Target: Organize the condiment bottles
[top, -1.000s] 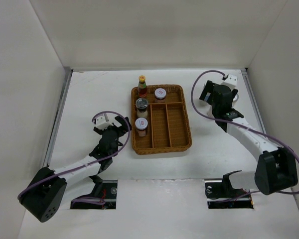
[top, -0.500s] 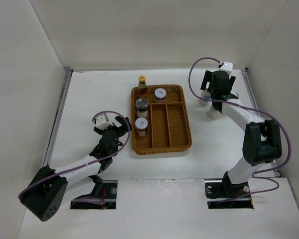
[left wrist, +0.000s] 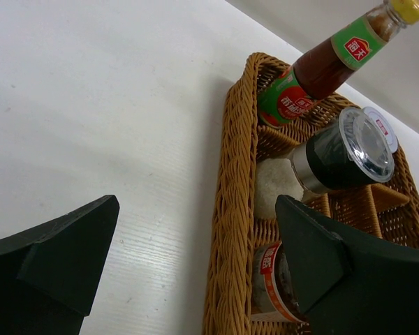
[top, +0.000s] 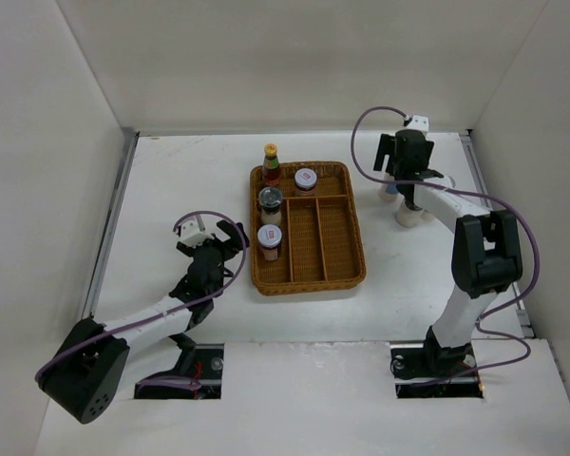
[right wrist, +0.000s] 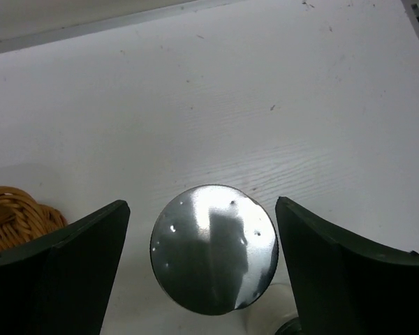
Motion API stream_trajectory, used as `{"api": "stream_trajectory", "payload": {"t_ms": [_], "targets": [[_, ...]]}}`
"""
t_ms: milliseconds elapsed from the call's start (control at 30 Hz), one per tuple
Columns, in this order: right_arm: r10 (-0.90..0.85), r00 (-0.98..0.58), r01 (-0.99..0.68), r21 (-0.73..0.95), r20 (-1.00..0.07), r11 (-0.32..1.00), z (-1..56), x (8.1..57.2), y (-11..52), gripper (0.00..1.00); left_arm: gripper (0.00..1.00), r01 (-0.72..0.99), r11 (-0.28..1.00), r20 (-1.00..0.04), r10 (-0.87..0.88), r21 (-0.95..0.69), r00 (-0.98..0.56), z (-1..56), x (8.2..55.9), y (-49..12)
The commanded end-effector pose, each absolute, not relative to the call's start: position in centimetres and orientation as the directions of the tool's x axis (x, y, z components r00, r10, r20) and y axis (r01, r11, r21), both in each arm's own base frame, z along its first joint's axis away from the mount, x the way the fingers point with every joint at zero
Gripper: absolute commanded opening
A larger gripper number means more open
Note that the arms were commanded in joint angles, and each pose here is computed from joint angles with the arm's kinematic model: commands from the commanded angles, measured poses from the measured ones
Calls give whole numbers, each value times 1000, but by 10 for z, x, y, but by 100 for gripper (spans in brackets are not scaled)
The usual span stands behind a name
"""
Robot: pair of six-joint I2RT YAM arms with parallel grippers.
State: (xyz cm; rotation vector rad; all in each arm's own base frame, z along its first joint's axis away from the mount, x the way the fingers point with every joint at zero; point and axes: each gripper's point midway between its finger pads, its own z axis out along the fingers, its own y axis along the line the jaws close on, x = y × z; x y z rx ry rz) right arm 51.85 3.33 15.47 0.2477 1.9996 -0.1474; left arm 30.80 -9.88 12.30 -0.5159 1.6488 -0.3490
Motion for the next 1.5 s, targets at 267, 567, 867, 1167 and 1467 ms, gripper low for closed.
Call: {"api": "stream_trajectory", "payload": {"t_ms": [267,567,867,1167,1467], "targets": [[179,-30,207,169,-983,964,292,496,53,58,98,-116,828,-831,-556,-548,-40,139,313,-98],[271,-42,-169,274,-962,947,320,410,189,61,100,-150,819,-828,-561,-553,-8,140,313,-85],[232,-118,-359,259,-966,897,306,404,298,62,100,-143,822,-829,-559,-551,-22,138,315,-89],[85,-174,-291,134,-981,947,232,419,305,64,100,-128,823,-827,-561,-554,-29,139,314,-92],[72,-180,-305,125,-981,944,234,404,305,100,100,-131,823,-828,-560,-552,-29,138,314,-92]]}}
